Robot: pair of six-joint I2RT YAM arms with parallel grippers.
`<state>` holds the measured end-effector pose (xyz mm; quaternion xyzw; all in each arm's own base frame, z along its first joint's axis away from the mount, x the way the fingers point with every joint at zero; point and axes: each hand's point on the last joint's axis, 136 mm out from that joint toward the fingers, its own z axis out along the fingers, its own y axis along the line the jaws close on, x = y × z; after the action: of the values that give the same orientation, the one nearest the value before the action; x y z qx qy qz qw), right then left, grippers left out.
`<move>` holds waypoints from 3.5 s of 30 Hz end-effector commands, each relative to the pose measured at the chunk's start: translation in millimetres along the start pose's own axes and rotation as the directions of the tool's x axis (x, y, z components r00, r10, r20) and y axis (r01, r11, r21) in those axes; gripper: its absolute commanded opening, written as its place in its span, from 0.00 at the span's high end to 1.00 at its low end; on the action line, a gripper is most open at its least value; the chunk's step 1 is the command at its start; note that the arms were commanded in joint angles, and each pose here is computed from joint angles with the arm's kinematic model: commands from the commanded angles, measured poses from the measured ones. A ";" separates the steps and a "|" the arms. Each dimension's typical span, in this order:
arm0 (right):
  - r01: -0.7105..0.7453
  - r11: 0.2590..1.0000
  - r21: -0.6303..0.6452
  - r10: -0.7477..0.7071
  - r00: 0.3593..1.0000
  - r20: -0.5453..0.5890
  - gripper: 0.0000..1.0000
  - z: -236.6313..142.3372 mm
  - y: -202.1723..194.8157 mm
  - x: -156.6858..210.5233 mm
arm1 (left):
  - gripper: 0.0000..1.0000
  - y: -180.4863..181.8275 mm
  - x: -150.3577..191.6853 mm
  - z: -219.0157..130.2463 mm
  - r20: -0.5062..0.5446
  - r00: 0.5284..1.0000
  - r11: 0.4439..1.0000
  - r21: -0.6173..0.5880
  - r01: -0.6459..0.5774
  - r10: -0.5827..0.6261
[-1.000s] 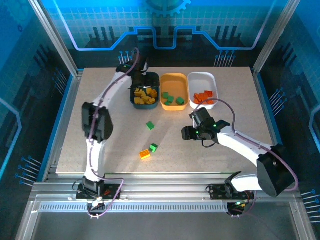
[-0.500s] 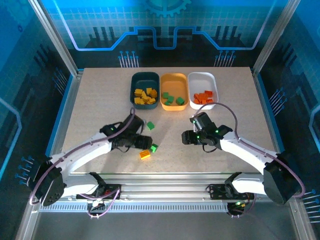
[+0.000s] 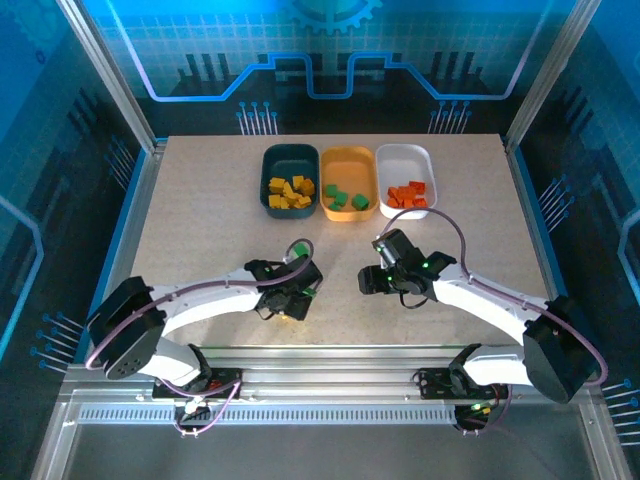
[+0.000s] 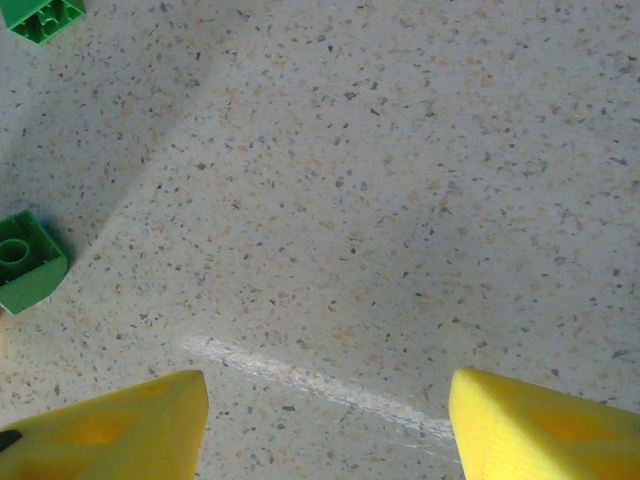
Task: Sort the legos into containers by color
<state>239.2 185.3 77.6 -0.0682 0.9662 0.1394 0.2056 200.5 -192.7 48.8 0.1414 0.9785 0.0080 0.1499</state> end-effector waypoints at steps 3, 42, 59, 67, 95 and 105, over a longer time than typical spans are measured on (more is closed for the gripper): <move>-0.002 1.000 0.017 0.002 1.000 0.005 0.33 -2.7 -0.7 -0.4 | 0.29 2.0 5.7 9.1 -0.038 0.998 0.997 -0.064 -0.051 0.049; 0.033 0.999 -0.012 -0.033 0.999 -0.015 0.34 8.2 21.0 -10.4 | 0.59 8.5 15.1 26.8 -0.074 0.967 0.969 -0.003 0.246 -0.245; 0.037 0.999 -0.004 -0.037 0.999 -0.011 0.34 12.6 20.2 -12.1 | 0.67 60.3 -88.9 -47.2 0.125 0.916 0.920 0.143 0.364 -0.382; 0.042 0.999 -0.001 -0.042 0.999 0.002 0.34 13.0 18.9 -17.1 | 0.69 107.7 -217.3 -46.7 0.160 0.846 0.849 0.251 0.464 -0.509; 0.048 0.999 -0.013 -0.048 0.999 0.007 0.34 5.0 22.0 -42.7 | 0.35 118.2 -316.3 16.1 0.043 0.839 0.808 0.299 0.507 -0.542; 0.251 0.968 -0.021 -0.251 0.967 -0.033 0.30 25.1 79.6 -36.7 | 0.06 141.4 -276.0 -118.1 0.272 0.693 0.716 0.488 0.499 -0.668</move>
<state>268.2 254.1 98.6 -0.1540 0.9549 0.1371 0.2135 472.6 -149.5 177.1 -0.1308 0.9408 -0.2036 0.2373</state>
